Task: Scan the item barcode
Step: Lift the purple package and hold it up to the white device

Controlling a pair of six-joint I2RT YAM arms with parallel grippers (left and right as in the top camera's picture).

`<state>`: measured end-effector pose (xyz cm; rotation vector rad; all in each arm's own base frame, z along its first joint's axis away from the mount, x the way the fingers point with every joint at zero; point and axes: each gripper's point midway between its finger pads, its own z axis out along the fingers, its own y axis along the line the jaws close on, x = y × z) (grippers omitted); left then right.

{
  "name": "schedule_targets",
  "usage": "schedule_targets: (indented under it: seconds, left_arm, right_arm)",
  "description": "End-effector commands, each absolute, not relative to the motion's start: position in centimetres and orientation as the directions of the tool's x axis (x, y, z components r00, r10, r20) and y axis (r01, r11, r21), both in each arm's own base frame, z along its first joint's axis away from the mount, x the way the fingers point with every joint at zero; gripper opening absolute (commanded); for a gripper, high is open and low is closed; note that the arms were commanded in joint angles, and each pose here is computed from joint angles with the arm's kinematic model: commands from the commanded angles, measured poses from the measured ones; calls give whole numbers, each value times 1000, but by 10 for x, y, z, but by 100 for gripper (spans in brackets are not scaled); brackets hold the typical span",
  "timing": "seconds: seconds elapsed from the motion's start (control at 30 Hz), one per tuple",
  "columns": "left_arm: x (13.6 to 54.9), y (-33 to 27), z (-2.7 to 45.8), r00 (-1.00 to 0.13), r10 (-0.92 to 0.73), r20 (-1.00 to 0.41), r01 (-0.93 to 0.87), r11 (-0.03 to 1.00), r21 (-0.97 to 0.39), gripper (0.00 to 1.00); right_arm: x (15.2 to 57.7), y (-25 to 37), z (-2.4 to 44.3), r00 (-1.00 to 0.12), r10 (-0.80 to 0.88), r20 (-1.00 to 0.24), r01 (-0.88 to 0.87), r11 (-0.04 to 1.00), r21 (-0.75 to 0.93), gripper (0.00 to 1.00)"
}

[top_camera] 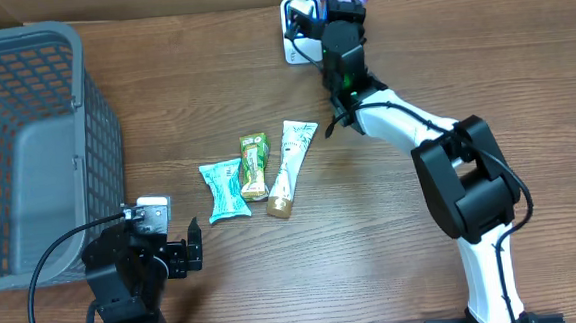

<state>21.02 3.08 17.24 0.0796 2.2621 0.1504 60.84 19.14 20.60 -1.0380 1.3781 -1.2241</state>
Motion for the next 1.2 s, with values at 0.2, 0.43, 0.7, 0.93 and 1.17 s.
schedule_targets:
  seconds: [0.2, 0.43, 0.7, 0.93, 1.17]
  left_arm:
    - [210, 33, 172, -641, 124, -758, 10, 988, 153, 100]
    - [210, 33, 172, -640, 124, -758, 10, 988, 153, 99]
    - [210, 33, 172, -640, 124, -758, 10, 988, 153, 100]
    - [210, 33, 172, -641, 124, -758, 10, 988, 153, 100]
    - [210, 33, 172, -641, 124, -758, 10, 988, 153, 99]
  right_arm:
    - [614, 223, 186, -2, -996, -86, -10, 86, -996, 4]
    - [615, 226, 188, 28, -998, -60, -3, 60, -998, 4]
    - [615, 230, 191, 49, -996, -76, 9, 77, -997, 4]
    - [613, 222, 209, 13, -974, -227, 82, 227, -970, 4]
    - [591, 239, 245, -7, -920, -393, 158, 387, -909, 4]
